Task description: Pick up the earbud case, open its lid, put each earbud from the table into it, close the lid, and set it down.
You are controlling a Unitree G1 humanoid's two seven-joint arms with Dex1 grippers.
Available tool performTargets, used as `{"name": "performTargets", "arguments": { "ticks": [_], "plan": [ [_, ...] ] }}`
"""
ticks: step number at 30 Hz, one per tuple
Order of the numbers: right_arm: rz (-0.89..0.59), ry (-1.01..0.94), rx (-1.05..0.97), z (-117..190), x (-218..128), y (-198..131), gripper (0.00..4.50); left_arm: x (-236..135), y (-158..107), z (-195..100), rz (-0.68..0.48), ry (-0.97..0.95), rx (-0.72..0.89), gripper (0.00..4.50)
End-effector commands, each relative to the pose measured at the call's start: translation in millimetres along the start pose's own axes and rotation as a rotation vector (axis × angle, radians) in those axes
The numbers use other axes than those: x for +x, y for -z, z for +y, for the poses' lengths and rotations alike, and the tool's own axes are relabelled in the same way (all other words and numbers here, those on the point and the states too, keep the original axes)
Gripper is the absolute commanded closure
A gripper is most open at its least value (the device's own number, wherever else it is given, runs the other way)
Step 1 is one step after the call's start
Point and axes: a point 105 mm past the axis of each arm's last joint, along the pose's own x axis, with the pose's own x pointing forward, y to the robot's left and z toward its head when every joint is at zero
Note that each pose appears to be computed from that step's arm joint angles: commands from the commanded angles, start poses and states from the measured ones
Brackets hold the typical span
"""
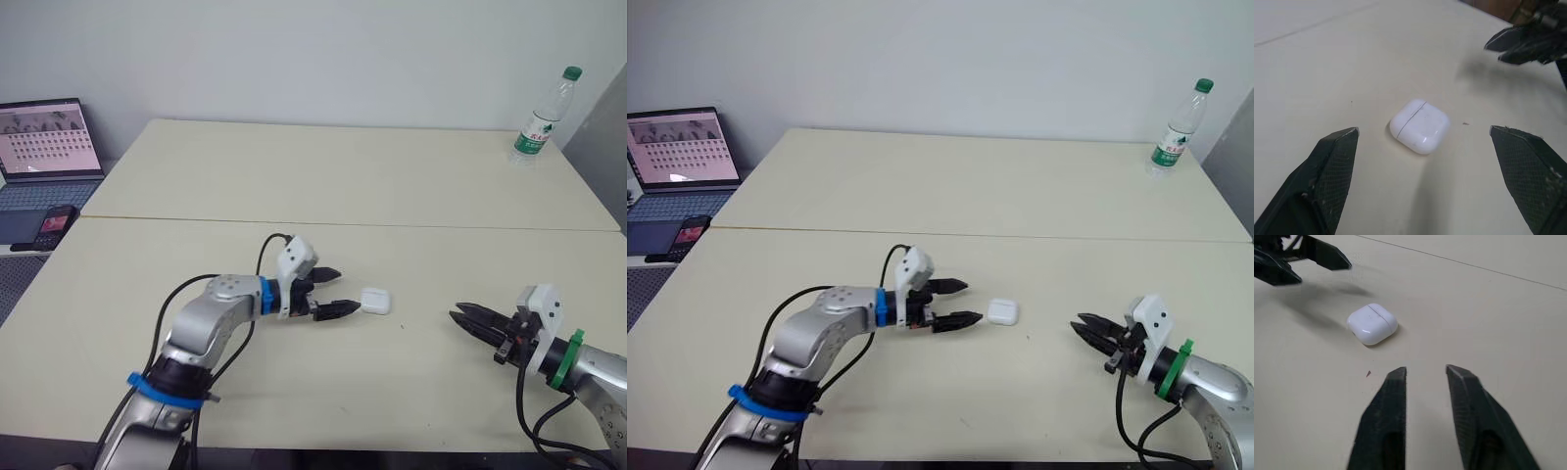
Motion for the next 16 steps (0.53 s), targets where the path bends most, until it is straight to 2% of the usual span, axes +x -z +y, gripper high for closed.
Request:
{"name": "performTargets", "arguments": {
  "ticks": [1,5,6,9,12,16],
  "plan": [
    [0.036,-0.01,-0.086,-8,-11,7,1.69,-25,-10,8,-0.064,-0.105,0.055,0.0],
    [0.06,-0.021,-0.101,-11,-17,18,0.25,-48,21,5,0.003,-0.174,0.118,0.0],
    [0.074,-0.023,-0.1,-11,-19,22,0.02,-53,30,2,0.02,-0.185,0.125,0.0],
    [0.093,-0.017,-0.106,-10,-23,29,0.02,-61,45,-2,0.037,-0.224,0.155,0.0],
    [0.093,-0.015,-0.11,-10,-26,32,0.02,-62,45,1,-0.007,-0.281,0.171,0.0],
    [0.113,-0.026,-0.133,-9,-26,35,0.02,-58,48,-1,-0.014,-0.264,0.173,0.0]
  ]
}}
